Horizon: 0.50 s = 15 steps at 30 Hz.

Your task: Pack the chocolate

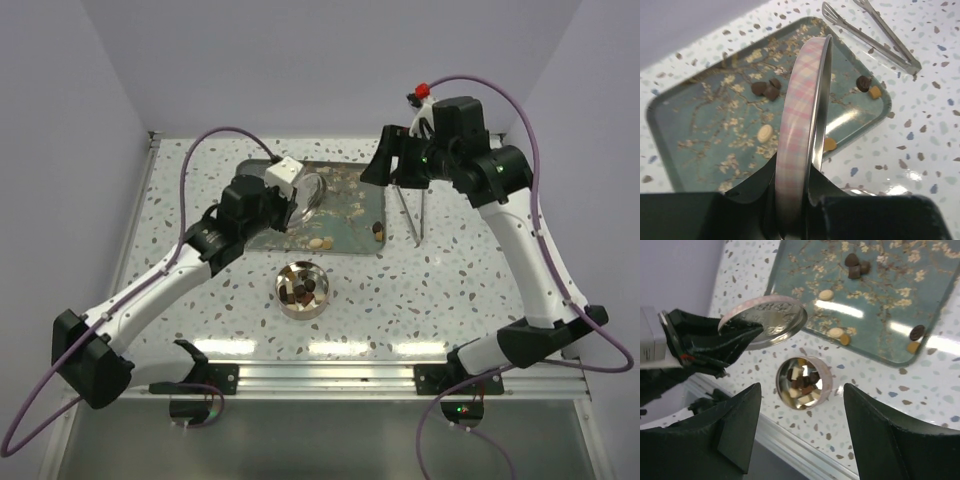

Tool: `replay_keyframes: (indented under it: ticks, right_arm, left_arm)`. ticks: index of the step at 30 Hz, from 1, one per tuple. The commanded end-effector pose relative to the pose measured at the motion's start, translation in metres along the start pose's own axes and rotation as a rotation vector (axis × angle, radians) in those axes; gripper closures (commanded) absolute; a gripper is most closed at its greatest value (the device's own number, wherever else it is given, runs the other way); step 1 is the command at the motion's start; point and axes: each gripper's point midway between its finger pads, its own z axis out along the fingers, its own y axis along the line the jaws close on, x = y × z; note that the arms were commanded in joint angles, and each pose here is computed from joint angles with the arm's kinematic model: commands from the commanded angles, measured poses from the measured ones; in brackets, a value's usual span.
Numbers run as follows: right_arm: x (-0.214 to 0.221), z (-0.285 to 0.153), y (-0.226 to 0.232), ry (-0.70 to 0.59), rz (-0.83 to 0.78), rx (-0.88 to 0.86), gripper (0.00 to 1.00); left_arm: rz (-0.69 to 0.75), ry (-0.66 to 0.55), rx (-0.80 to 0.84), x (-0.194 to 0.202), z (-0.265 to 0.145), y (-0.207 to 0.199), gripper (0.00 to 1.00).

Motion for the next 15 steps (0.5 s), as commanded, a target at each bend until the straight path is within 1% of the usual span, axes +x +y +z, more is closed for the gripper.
replay_keyframes:
  ticks: [1, 2, 3, 5, 6, 7, 9, 11, 12, 15]
  right_arm:
    - [0.007, 0.016, 0.020, 0.112, 0.164, -0.096, 0.30]
    - [0.011, 0.018, 0.028, 0.146, 0.190, -0.140, 0.31]
    - [0.012, 0.022, 0.032, 0.160, 0.224, -0.161, 0.32]
    - [0.021, 0.030, 0.035, 0.210, 0.262, -0.182, 0.33]
    - [0.022, 0.033, 0.036, 0.219, 0.266, -0.195, 0.33]
    - [0.023, 0.035, 0.036, 0.228, 0.273, -0.204, 0.33]
    - [0.019, 0.033, 0.044, 0.221, 0.297, -0.248, 0.32]
    - [0.016, 0.033, 0.042, 0.213, 0.345, -0.274, 0.33]
    - [0.012, 0.033, 0.046, 0.205, 0.373, -0.299, 0.33]
    - [0.018, 0.034, 0.043, 0.215, 0.390, -0.285, 0.34]
  left_arm:
    - [0.245, -0.114, -0.124, -0.031, -0.024, 0.015, 1.00]
    - [0.272, -0.123, -0.135, -0.034, -0.028, 0.014, 1.00]
    - [0.326, -0.136, -0.125, -0.038, -0.031, 0.004, 1.00]
    - [0.403, -0.155, -0.157, -0.045, -0.036, -0.001, 1.00]
    - [0.441, -0.167, -0.136, -0.046, -0.037, -0.017, 1.00]
    - [0.472, -0.153, -0.164, -0.044, -0.036, -0.018, 1.00]
    - [0.545, -0.138, -0.167, -0.040, -0.034, -0.030, 1.00]
    - [0.579, -0.113, -0.193, -0.034, -0.030, -0.032, 1.00]
    - [0.599, -0.127, -0.192, -0.035, -0.029, -0.038, 1.00]
    - [0.627, -0.146, -0.235, -0.039, -0.031, -0.036, 1.00]
